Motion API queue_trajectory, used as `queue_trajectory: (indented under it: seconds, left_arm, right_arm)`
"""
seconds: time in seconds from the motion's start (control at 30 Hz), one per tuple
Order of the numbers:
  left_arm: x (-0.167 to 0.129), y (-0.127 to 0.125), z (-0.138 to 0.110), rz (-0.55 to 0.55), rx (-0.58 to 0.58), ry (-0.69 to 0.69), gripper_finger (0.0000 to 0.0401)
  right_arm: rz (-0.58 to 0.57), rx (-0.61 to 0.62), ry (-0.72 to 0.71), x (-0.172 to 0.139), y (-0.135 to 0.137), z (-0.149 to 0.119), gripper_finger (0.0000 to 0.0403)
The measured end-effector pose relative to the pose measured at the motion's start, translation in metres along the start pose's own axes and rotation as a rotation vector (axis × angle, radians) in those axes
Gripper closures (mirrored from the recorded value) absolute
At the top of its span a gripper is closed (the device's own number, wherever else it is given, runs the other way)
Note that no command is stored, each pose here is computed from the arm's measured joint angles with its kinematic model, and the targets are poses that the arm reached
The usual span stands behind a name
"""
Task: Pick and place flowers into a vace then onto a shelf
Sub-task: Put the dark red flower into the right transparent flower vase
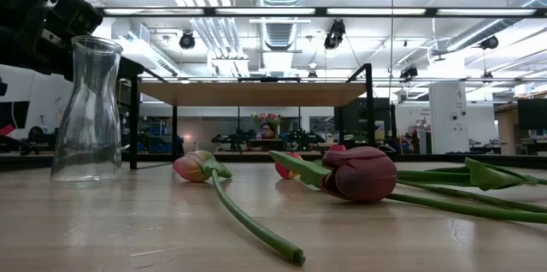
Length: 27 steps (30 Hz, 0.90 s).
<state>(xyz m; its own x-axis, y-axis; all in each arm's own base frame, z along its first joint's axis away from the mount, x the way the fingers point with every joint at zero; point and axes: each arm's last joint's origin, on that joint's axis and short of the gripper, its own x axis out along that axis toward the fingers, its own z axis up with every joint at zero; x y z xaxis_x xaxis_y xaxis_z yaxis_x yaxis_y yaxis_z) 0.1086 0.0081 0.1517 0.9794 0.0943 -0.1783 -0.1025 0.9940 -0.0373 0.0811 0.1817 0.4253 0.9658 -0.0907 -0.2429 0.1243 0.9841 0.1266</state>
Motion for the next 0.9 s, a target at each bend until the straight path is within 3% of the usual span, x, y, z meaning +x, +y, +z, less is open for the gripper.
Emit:
queue_trajectory:
  seconds: [0.2,0.43,0.9]
  left_arm:
    - [0.0,0.0,0.0,0.0,0.0,0.0,0.0396]
    - [0.0,0.0,0.0,-0.001,0.0,0.0,0.0396]
    - [0.0,0.0,0.0,0.0,0.0,0.0,0.0396]
  right_arm:
    - [-0.02,-0.03,0.014,0.018,0.004,0.011,0.0215]
    - [0.087,-0.088,0.065,0.045,0.016,0.024,0.0215]
    - [0.11,-0.19,0.202,0.093,0.028,0.015,0.0215]
